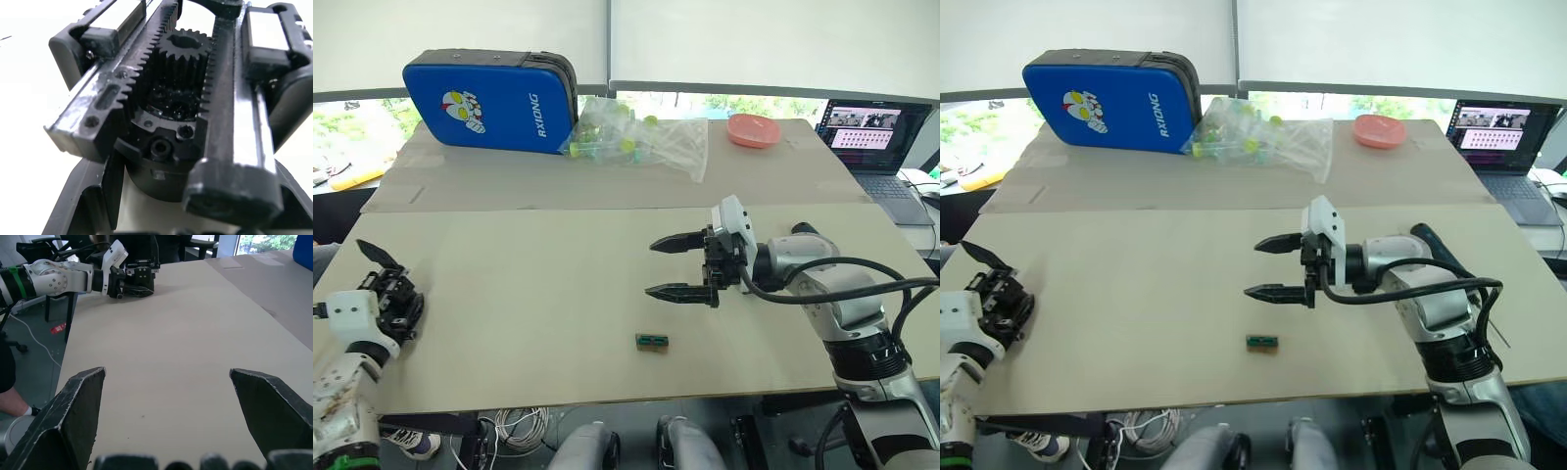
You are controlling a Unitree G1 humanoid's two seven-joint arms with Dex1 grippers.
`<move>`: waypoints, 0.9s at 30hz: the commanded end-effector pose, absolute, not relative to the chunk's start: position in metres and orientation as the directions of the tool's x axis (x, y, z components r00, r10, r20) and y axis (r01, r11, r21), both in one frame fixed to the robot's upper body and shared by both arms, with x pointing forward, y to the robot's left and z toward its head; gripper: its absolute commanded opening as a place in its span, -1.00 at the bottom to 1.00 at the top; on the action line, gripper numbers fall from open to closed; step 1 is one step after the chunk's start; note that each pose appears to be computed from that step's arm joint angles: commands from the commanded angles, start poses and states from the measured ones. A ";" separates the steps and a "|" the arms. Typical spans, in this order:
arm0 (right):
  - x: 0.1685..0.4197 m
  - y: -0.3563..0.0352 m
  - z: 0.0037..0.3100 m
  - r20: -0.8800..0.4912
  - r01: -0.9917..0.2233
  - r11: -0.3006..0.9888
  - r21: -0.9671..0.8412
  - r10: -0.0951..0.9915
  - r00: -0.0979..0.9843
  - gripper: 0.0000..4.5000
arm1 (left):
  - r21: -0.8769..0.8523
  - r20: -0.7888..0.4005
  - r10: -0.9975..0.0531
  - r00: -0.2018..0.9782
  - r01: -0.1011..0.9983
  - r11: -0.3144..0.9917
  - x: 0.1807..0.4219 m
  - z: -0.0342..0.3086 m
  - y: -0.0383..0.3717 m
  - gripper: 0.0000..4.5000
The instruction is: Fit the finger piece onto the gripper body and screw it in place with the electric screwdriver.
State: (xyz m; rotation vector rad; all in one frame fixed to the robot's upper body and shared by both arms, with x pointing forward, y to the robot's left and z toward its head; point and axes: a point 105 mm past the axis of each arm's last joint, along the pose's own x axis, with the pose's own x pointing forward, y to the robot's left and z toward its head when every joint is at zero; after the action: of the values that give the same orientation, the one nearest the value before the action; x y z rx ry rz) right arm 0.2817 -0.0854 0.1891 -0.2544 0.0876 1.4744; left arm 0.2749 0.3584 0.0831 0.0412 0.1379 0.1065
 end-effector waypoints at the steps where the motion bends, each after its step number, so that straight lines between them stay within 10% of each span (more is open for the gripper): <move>1: 0.274 -0.089 0.202 -0.193 -0.977 0.078 -0.197 0.974 0.117 1.00 | 0.021 -0.081 -0.058 0.995 0.060 0.998 0.287 0.105 0.306 0.04; 6: 0.276 -0.110 0.202 -0.203 -0.960 0.190 -0.204 0.951 0.231 1.00 | 0.051 -0.058 -0.395 0.917 0.398 0.916 0.295 0.128 0.200 0.04; 12: 0.269 -0.129 0.197 -0.224 -0.935 0.281 -0.215 0.918 0.327 1.00 | 0.062 -0.070 -0.515 0.854 0.519 0.852 0.305 0.128 0.130 0.04; 27: 0.270 -0.142 0.180 -0.255 -0.872 0.425 -0.244 0.839 0.480 1.00 | -0.023 -0.061 -0.573 0.817 0.573 0.819 0.334 0.109 0.036 0.04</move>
State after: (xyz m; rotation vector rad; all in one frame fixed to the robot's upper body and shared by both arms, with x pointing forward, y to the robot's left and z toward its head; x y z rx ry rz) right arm 0.2711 -0.1410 0.1678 -0.3413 0.1488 1.0876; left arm 0.3304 0.0449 0.0826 -0.0126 0.1865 -0.5861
